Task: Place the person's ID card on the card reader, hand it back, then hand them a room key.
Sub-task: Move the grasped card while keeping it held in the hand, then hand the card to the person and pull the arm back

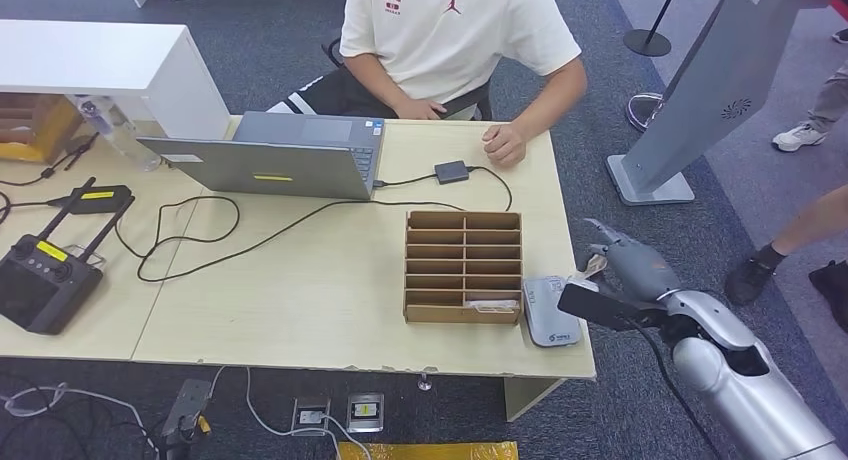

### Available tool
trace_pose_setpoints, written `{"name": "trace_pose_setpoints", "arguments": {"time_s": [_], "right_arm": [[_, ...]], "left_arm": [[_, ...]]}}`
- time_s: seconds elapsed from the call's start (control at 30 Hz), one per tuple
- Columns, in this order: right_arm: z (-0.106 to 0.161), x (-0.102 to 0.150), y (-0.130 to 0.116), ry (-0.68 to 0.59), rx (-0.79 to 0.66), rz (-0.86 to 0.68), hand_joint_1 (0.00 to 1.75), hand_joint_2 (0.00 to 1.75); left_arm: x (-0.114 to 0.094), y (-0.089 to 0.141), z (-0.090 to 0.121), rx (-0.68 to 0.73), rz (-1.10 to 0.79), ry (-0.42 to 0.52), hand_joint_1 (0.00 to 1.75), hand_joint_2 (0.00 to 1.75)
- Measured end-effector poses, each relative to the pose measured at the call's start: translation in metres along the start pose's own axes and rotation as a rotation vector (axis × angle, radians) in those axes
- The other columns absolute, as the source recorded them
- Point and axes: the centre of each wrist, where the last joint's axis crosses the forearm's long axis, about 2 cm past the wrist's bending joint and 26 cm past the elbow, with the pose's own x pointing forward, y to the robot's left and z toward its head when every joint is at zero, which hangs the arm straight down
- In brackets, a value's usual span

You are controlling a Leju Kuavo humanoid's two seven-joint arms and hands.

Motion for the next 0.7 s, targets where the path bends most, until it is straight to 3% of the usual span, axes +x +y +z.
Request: {"name": "trace_pose_setpoints", "arguments": {"time_s": [0.33,0.57,0.7], "right_arm": [[-0.009,-0.029,-0.104,0.024,-0.189,0.192,1.75,1.75],[-0.021,-0.030,-0.159,0.022,-0.306,0.263,1.75,1.75],[-0.035,-0.022,-0.173,0.001,-0.348,0.279,1.75,1.75]], "left_arm": [[0.008,0.000,-0.003,-0.005,-0.011,-0.022,0.00,0.00],[0.014,0.000,-0.006,-0.023,-0.015,-0.040,0.00,0.00],[0.019,0.000,-0.008,-0.034,-0.017,-0.054,0.00,0.00]]}}
